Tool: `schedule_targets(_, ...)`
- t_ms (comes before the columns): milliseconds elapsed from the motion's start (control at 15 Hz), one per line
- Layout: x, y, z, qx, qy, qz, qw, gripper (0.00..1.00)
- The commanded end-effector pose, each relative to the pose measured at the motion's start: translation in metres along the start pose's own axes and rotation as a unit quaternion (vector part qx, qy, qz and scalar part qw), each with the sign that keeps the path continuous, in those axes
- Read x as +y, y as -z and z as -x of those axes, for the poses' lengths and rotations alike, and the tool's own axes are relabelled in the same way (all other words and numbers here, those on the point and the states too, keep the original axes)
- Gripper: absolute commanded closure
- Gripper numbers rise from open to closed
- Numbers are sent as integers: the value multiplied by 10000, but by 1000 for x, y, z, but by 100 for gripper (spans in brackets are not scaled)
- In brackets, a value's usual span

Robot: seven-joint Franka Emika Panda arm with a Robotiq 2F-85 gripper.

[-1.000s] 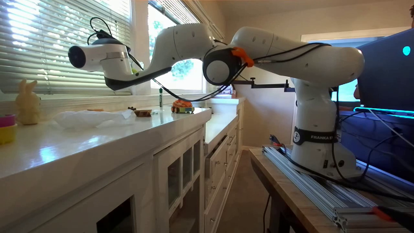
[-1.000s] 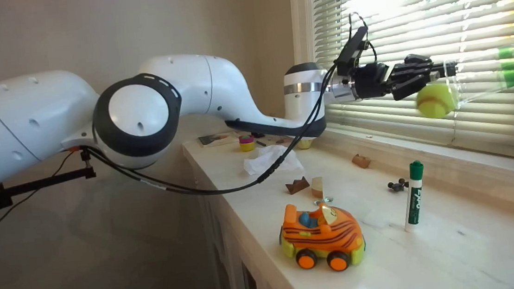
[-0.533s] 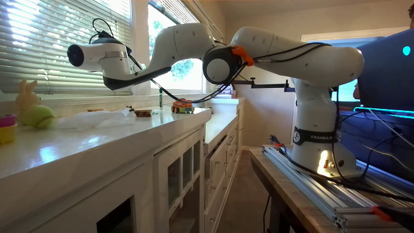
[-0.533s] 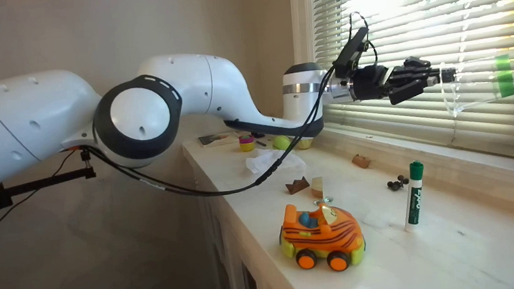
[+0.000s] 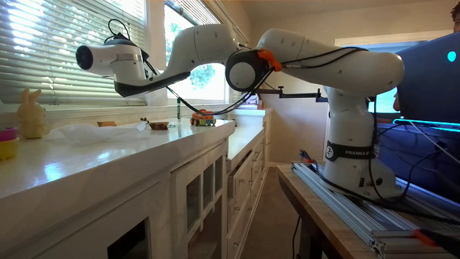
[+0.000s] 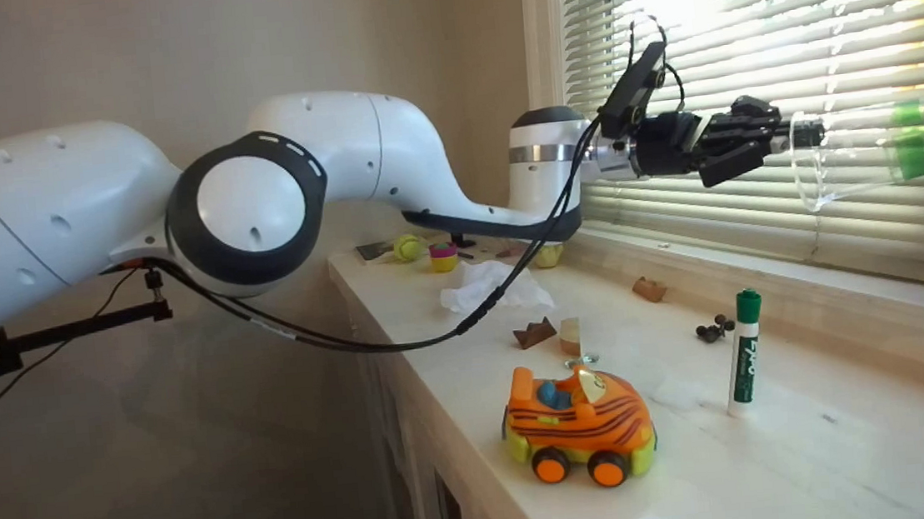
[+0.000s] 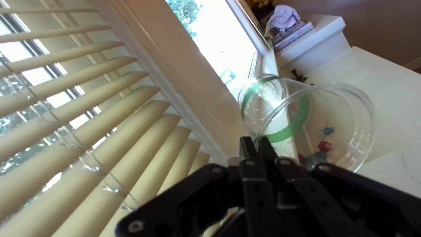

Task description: Remove the ball from the cup

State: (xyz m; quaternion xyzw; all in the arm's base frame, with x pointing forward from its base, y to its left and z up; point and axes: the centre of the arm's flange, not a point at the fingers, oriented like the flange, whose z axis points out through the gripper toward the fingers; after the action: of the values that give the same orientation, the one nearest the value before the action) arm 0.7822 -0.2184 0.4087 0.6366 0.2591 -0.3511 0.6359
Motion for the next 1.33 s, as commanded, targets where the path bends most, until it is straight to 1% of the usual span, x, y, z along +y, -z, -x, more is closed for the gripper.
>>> schedule_targets(0, 23, -9, 45, 376, -498, -504, 9968, 98)
schedule_targets(133, 35, -15, 77, 677, -771, -708, 9922, 98)
schedule_targets(200, 41, -18, 96, 878, -888, -755, 9893, 98)
schedule_targets(267, 46, -20, 113, 987, -1124, -788, 9856, 98)
schedule_targets(333, 52, -21, 132, 1134, -1298, -852, 9813, 98)
schedule_targets(467, 61, -26, 156, 1433, -1640, -947, 9714, 98)
schedule_targets(600, 67, -29, 172, 1808, -1918, -1069, 9587, 98)
schedule_targets(733, 70, -31, 180, 2206, -2172, -1143, 9440, 98)
schedule_targets(933, 72, -36, 178, 2814, -2496, -1281, 9177, 98)
schedule_targets(1067, 72, -37, 171, 3232, -2631, -1399, 8982, 98)
schedule_targets(1267, 73, -39, 164, 3862, -2821, -1568, 8641, 98)
